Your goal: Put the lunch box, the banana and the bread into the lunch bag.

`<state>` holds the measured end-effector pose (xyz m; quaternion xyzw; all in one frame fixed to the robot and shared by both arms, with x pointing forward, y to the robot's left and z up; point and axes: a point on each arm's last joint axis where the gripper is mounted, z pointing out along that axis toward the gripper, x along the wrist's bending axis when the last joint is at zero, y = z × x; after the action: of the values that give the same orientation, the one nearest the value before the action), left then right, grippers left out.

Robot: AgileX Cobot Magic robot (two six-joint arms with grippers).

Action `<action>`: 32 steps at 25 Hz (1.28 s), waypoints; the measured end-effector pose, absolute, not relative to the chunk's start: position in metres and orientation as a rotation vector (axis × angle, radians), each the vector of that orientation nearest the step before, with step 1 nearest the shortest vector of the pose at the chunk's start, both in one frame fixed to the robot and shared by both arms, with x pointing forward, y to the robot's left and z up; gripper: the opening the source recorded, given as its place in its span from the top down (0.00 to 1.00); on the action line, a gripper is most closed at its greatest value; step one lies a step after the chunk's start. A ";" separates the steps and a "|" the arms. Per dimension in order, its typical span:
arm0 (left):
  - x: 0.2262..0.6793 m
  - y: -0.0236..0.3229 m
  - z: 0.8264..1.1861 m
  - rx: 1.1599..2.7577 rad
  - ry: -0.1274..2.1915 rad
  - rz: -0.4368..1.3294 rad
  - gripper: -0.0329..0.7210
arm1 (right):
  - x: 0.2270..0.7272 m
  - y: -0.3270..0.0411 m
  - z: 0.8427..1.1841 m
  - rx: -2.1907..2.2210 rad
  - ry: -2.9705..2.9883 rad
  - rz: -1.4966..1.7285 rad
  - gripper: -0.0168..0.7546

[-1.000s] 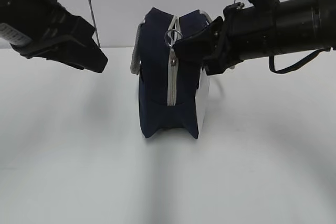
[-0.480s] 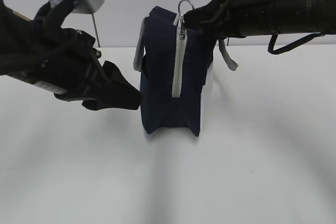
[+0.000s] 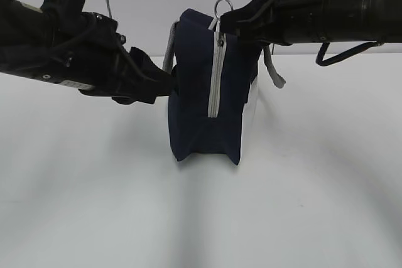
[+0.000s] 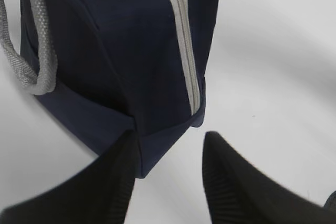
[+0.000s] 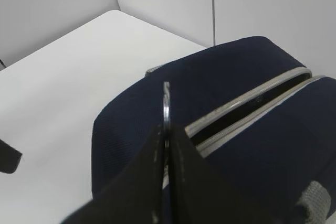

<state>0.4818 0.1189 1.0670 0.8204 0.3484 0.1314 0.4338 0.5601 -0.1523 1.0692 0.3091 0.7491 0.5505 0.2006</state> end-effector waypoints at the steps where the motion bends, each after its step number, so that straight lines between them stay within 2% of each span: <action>1: 0.482 0.118 1.066 2.038 0.873 0.323 0.55 | 0.560 -0.152 1.069 0.850 2.102 1.535 1.00; 10: 0.500 0.108 1.045 1.977 0.945 0.286 0.55 | 0.559 -0.150 1.063 0.784 2.158 1.498 1.00; 17: 0.520 0.129 1.033 1.967 0.973 0.223 0.57 | 0.559 -0.150 1.063 0.775 2.164 1.493 1.00; 22: 0.531 0.143 1.030 1.923 0.881 0.154 0.59 | 0.559 -0.150 1.063 0.770 2.167 1.489 1.00; 26: 0.531 0.136 1.023 1.919 0.749 0.080 0.59 | 0.559 -0.150 1.063 0.769 2.167 1.491 1.00; 32: 0.539 0.131 1.007 1.918 0.670 0.093 0.45 | 0.559 -0.150 1.063 0.767 2.169 1.489 1.00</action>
<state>0.5389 0.1306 1.0075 0.8019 0.2804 0.0387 0.5261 0.5589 -0.1499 1.0626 0.2741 0.7755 0.5326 0.1994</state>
